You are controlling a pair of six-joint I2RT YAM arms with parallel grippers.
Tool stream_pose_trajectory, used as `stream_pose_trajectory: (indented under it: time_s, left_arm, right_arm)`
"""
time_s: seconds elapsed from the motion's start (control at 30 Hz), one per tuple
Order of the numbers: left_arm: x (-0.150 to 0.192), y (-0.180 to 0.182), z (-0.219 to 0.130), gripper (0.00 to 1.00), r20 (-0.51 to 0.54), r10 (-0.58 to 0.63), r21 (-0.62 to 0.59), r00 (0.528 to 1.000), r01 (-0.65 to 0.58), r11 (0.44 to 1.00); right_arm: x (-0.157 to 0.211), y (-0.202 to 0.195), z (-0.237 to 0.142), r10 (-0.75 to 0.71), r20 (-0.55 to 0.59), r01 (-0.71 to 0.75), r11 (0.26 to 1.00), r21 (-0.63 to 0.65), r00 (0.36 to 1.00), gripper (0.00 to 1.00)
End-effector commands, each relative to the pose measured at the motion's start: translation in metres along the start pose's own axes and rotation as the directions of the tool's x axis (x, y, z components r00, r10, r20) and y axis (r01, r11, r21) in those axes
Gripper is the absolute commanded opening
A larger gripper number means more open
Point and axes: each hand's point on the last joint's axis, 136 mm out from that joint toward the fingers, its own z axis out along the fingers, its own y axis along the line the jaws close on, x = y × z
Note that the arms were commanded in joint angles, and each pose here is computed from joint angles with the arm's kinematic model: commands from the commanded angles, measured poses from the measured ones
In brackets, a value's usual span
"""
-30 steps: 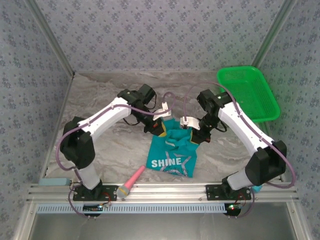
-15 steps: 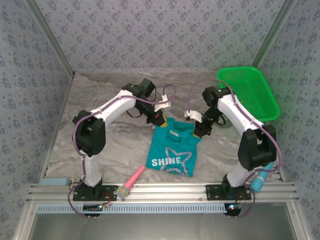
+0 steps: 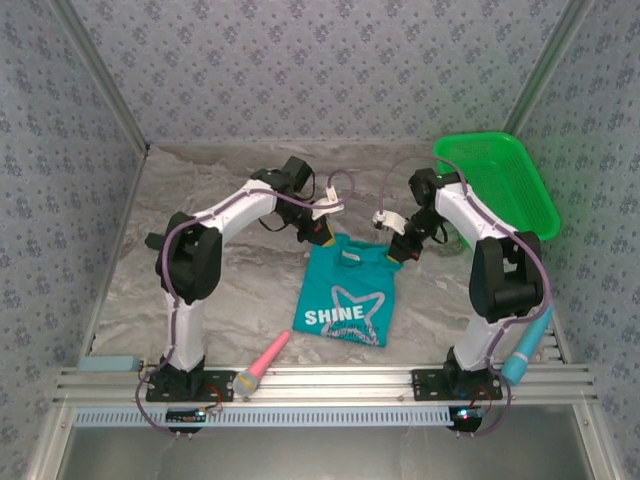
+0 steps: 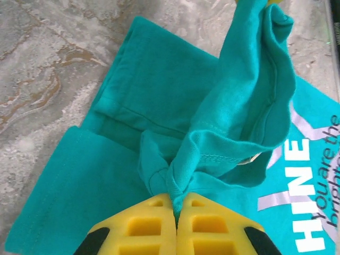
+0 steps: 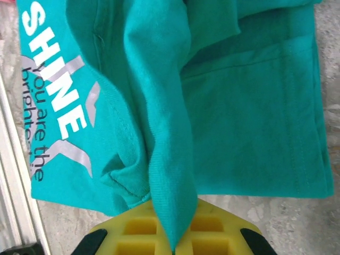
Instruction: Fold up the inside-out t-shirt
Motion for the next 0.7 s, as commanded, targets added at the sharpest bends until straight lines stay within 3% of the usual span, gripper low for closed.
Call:
stream_pose_trajectory:
  time_s: [0.0, 0.23, 0.3, 0.37, 0.5, 0.57, 0.67]
  left_arm:
    - [0.000, 0.030, 0.008, 0.00, -0.005, -0.013, -0.057, 1.000, 0.013, 0.998]
    - [0.013, 0.065, 0.019, 0.06, -0.008, -0.101, -0.129, 0.995, 0.099, 0.987]
    - [0.011, 0.083, 0.019, 0.08, 0.022, -0.116, -0.185, 0.993, 0.118, 0.976]
    - [0.008, 0.097, 0.018, 0.18, 0.054, -0.136, -0.232, 0.989, 0.145, 0.962]
    - [-0.009, 0.105, 0.004, 0.22, 0.138, -0.122, -0.290, 0.983, 0.158, 0.944]
    - [-0.013, 0.108, -0.006, 0.26, 0.157, -0.131, -0.333, 0.979, 0.177, 0.926]
    - [-0.012, 0.111, -0.024, 0.30, 0.177, -0.179, -0.384, 0.968, 0.236, 0.893]
  right_arm:
    - [0.000, -0.028, -0.002, 0.036, -0.007, -0.036, 0.996, 0.082, 0.999, 0.00]
    - [-0.001, -0.104, -0.003, 0.155, 0.019, -0.151, 0.915, 0.375, 0.988, 0.08]
    - [0.000, -0.123, -0.004, 0.186, 0.032, -0.181, 0.879, 0.440, 0.982, 0.20]
    - [-0.007, -0.140, -0.010, 0.216, 0.082, -0.227, 0.830, 0.509, 0.973, 0.30]
    - [-0.036, -0.147, -0.048, 0.165, 0.298, -0.322, 0.718, 0.618, 0.940, 0.47]
    - [-0.046, -0.145, -0.086, 0.150, 0.449, -0.437, 0.621, 0.651, 0.881, 0.51]
    - [-0.041, -0.126, -0.117, 0.162, 0.577, -0.564, 0.527, 0.635, 0.800, 0.59]
